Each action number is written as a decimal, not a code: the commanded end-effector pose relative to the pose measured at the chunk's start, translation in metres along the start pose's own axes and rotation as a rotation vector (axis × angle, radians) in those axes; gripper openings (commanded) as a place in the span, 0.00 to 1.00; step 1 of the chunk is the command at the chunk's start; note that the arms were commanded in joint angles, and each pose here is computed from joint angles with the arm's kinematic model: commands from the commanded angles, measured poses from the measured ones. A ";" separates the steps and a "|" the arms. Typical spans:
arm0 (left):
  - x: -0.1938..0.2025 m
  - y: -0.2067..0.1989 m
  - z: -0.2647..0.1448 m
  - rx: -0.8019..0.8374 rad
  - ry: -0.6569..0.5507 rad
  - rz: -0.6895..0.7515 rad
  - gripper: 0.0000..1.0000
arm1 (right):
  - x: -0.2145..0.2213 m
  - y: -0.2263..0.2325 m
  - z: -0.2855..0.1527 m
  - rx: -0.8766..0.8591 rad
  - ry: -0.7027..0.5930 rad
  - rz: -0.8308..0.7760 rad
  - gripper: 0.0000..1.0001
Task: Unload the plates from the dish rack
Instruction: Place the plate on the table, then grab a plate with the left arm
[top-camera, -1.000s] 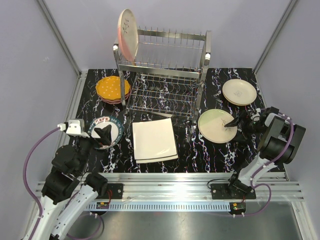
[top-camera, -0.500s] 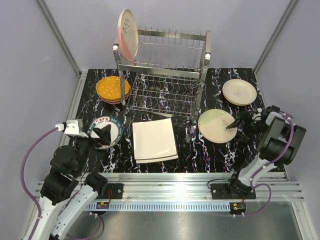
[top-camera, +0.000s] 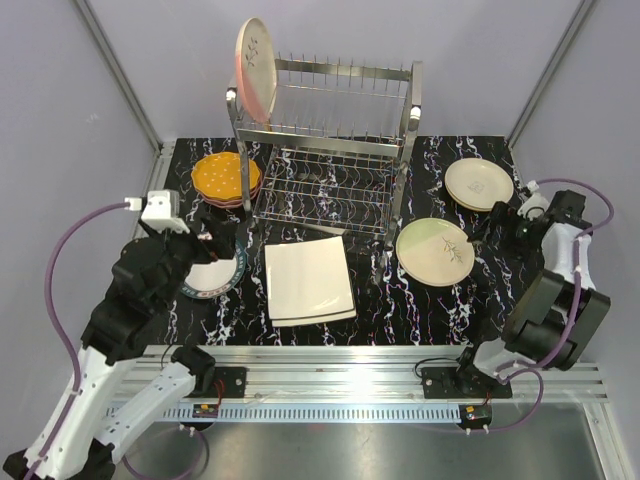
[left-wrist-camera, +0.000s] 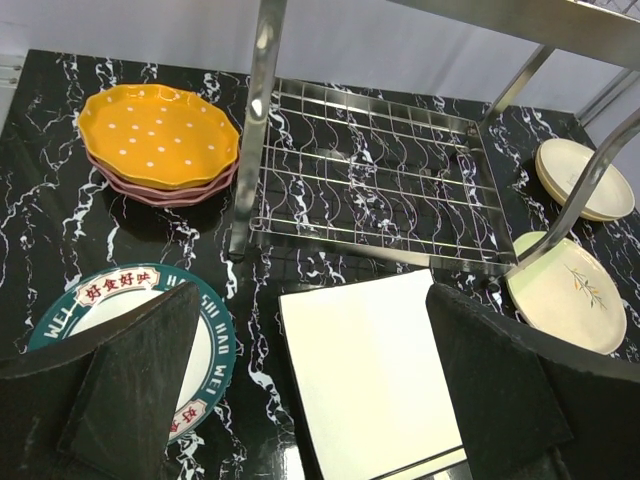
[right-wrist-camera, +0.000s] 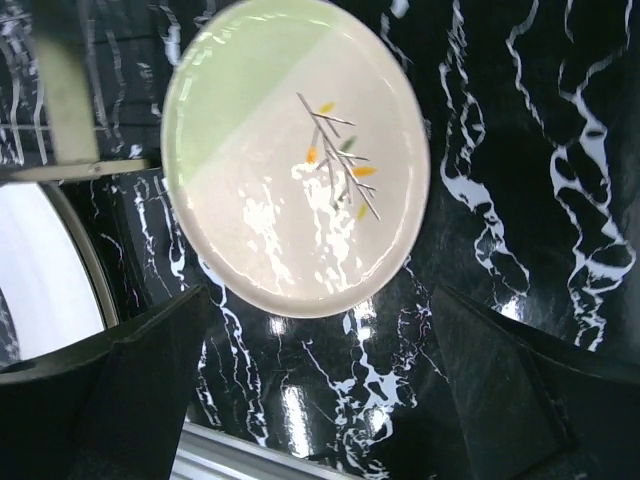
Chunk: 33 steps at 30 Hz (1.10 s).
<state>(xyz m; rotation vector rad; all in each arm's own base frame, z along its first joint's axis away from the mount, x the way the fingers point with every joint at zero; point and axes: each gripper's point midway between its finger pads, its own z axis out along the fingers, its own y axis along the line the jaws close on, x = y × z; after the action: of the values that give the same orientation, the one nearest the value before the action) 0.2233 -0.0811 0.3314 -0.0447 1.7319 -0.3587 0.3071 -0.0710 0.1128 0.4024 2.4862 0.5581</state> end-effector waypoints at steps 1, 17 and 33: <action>-0.018 -0.015 0.009 0.025 0.013 -0.038 0.99 | -0.025 0.038 -0.037 -0.103 -0.157 -0.294 1.00; -0.071 -0.034 0.058 -0.030 0.024 0.056 0.99 | 0.008 0.131 -0.066 -0.488 -0.211 -0.535 1.00; -0.096 -0.044 0.086 -0.036 -0.004 0.142 0.99 | -0.013 0.097 -0.055 -0.223 -0.323 -0.488 1.00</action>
<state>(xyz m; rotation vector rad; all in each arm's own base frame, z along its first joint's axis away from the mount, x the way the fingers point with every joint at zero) 0.3115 -0.1223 0.3932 0.0500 1.8108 -0.2388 0.2985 -0.0046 0.1979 -0.1718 2.1163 0.5783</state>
